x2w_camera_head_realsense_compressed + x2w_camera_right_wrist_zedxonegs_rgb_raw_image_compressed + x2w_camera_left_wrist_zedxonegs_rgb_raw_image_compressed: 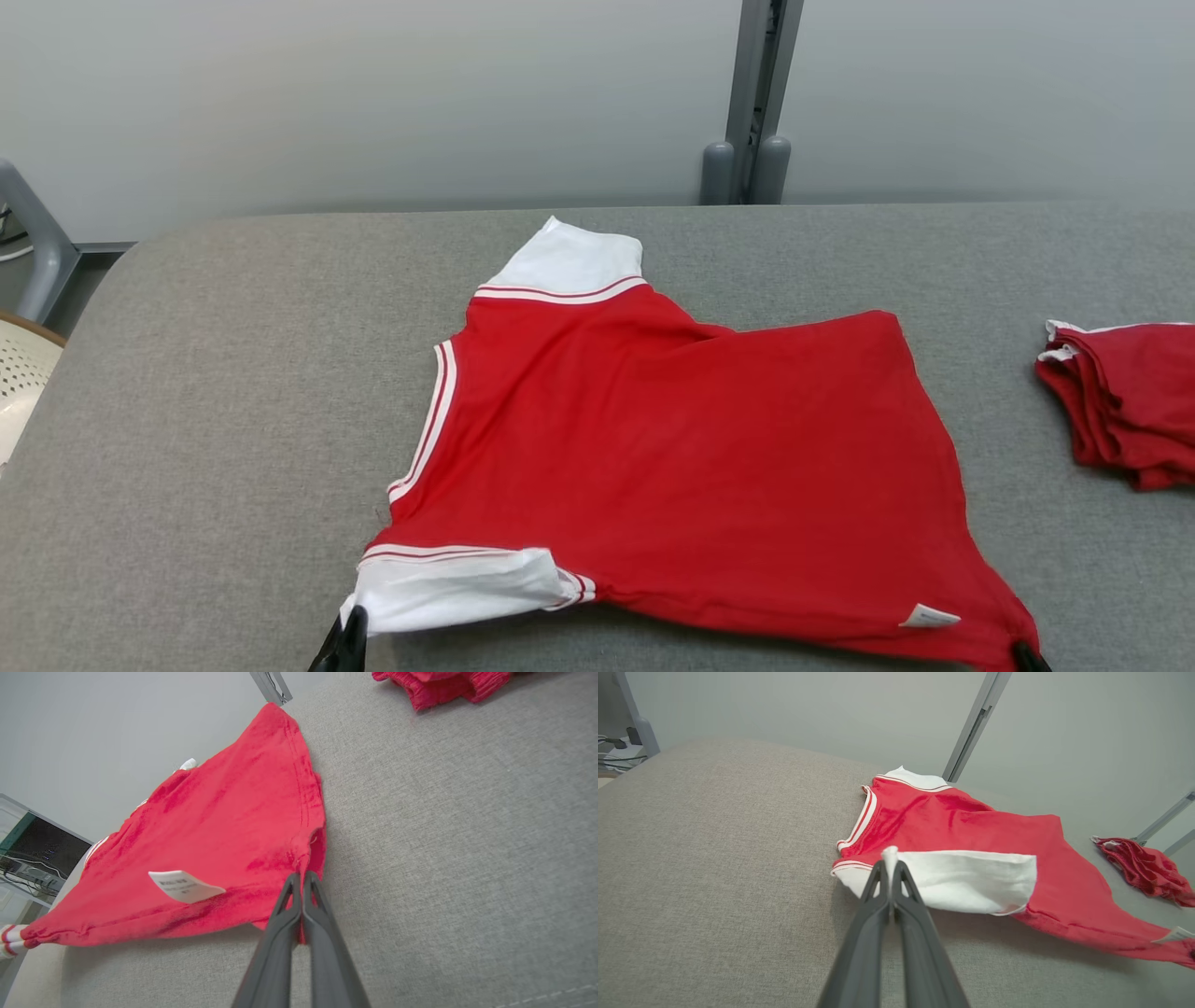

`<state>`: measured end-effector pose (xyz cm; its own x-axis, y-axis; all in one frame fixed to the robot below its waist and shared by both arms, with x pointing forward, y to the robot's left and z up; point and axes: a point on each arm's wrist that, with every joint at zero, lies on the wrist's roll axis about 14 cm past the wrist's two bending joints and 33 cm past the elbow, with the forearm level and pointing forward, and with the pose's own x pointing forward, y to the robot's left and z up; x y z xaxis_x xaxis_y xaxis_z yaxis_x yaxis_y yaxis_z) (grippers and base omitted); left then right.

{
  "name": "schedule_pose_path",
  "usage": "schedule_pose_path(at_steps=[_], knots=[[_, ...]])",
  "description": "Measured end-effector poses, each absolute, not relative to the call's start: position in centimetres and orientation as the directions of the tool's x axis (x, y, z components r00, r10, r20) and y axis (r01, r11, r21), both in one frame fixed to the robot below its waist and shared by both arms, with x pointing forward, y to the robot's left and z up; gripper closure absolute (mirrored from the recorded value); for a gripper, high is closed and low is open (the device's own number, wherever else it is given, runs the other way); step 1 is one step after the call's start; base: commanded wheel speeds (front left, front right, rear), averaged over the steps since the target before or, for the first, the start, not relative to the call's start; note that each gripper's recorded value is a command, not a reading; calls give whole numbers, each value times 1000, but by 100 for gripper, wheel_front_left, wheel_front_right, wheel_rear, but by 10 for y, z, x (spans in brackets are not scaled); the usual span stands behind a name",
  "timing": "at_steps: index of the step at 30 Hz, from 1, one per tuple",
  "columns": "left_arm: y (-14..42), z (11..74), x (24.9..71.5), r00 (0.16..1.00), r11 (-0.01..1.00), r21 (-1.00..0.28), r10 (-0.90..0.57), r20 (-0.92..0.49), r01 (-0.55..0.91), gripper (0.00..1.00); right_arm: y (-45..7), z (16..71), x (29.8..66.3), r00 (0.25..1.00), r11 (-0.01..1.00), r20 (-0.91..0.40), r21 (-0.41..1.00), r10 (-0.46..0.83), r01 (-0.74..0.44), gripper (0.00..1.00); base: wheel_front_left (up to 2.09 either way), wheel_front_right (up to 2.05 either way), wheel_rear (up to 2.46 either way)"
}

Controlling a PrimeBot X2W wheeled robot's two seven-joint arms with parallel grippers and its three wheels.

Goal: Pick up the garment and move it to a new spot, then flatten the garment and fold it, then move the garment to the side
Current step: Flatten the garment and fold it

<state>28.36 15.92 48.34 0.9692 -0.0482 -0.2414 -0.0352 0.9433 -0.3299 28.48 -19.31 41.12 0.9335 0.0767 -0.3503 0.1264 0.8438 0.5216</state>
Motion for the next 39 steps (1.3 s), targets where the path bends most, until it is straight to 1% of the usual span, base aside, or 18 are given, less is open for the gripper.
schedule_pose_path(at_steps=[4, 7, 14, 18, 21, 25, 26, 27, 28, 29, 30, 33, 39], knots=[[156, 483, 287, 966, 946, -322, -69, -250, -16, 100, -195, 419, 287, 930, 860, -361, 493, 64, 132, 100, 0, 0, 0], [151, 487, 301, 967, 951, -307, -104, -234, 28, 100, -189, 422, 293, 927, 864, -367, 488, 74, 124, 100, 0, 0, 0], [143, 497, 357, 966, 955, -263, -189, -175, 139, 100, -187, 438, 338, 947, 880, -311, 467, 77, 82, 100, 0, 0, 0], [144, 493, 389, 967, 958, -242, -195, -164, 152, 100, -186, 435, 360, 948, 876, -309, 476, 79, 82, 100, 0, 0, 0], [139, 484, 407, 962, 956, -238, -216, -169, 172, 100, -185, 426, 372, 943, 871, -323, 481, 77, 94, 100, 0, 0, 0], [134, 456, 419, 946, 953, -249, -232, -226, 174, 100, -184, 410, 380, 933, 871, -352, 478, 71, 114, 100, 0, 0, 0], [134, 449, 421, 943, 953, -251, -229, -241, 167, 74, -183, 409, 384, 934, 872, -350, 478, 74, 110, 100, 0, 0, 0], [135, 442, 422, 940, 955, -249, -228, -254, 164, 9, -180, 409, 387, 937, 872, -341, 478, 77, 102, 93, 0, 0, 0], [135, 438, 423, 940, 955, -250, -224, -256, 159, 0, -178, 410, 389, 940, 872, -331, 480, 80, 95, 62, 0, 0, 0], [135, 436, 424, 942, 955, -255, -220, -253, 155, 0, -177, 413, 391, 947, 874, -313, 478, 78, 85, 25, 0, 0, 0], [135, 436, 424, 942, 955, -255, -220, -253, 155, 0, -177, 413, 391, 947, 874, -313, 478, 78, 85, 0, 0, 0, 0], [140, 438, 426, 960, 956, -266, -186, -210, 126, 0, -178, 431, 397, 972, 898, -225, 438, 70, 37, 0, 0, 0, 0], [157, 461, 419, 994, 971, -230, -82, -70, 64, 0, -183, 477, 402, 998, 955, -18, 291, 60, -52, 0, 0, 0, 0]])
